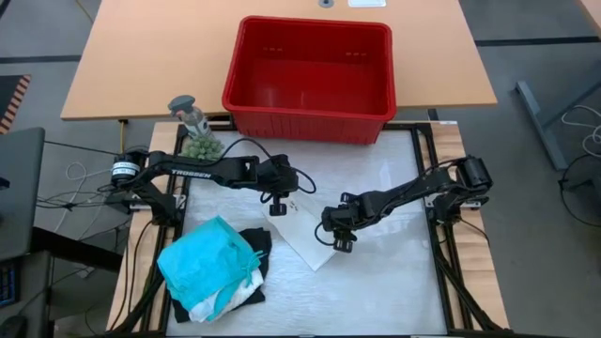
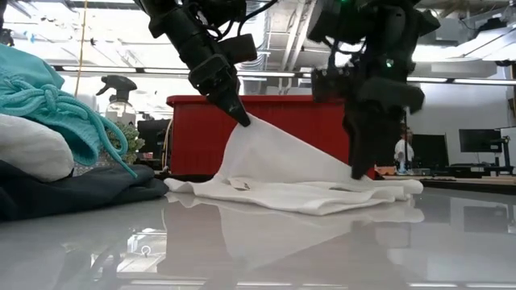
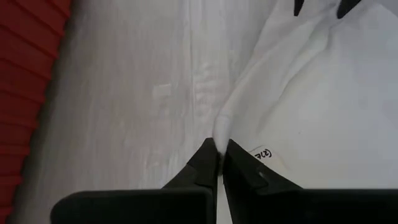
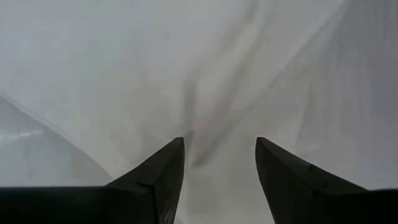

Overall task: Fold Laundry from Bin
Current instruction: Fold the white shorts

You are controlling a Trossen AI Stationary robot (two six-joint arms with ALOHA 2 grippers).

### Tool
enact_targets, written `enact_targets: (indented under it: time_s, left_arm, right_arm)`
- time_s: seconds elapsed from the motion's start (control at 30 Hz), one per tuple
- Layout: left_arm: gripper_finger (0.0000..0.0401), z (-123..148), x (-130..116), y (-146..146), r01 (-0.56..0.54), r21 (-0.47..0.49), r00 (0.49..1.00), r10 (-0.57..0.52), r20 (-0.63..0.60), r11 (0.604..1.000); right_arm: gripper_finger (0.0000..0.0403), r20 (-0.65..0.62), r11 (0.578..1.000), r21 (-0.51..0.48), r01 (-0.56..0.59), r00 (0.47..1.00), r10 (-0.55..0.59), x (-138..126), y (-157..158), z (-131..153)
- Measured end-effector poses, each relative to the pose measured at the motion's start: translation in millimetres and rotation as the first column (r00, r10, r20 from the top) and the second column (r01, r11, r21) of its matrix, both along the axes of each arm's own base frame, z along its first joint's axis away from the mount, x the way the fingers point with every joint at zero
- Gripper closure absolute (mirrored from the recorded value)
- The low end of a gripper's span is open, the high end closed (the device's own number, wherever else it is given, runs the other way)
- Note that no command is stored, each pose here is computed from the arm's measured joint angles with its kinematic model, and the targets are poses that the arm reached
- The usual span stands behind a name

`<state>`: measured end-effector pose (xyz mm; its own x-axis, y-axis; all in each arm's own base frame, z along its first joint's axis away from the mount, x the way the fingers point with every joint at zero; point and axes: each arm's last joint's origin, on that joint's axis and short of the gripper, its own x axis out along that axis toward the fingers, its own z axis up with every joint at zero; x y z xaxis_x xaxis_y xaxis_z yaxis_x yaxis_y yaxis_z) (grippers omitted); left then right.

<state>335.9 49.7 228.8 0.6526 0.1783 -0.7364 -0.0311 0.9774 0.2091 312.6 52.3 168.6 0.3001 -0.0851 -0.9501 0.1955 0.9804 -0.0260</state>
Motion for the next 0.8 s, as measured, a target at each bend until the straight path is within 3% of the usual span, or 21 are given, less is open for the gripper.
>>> enact_targets:
  time_s: [0.2, 0.5, 0.8]
  left_arm:
    - [0.0401, 0.1, 0.2, 0.0, 0.000, 0.000, 1.000, 0.000, 0.003, 1.000]
    - [0.0401, 0.1, 0.2, 0.0, 0.001, 0.001, 1.000, -0.001, 0.003, 1.000]
    - [0.0401, 3.3, 2.7, 5.4, -0.004, 0.016, 0.999, 0.003, 0.048, 1.000]
  right_arm:
    - [0.0232, -0.037, 1.000, -0.005, 0.018, 0.999, -0.018, -2.8, -1.9, -2.1]
    - [0.0383, -0.051, 0.999, -0.022, 0.047, 0.998, -0.048, -4.5, -4.4, -2.2]
    - [0.0387, -0.099, 1.000, 0.010, 0.009, 0.995, -0.008, -0.5, -4.9, 30.6]
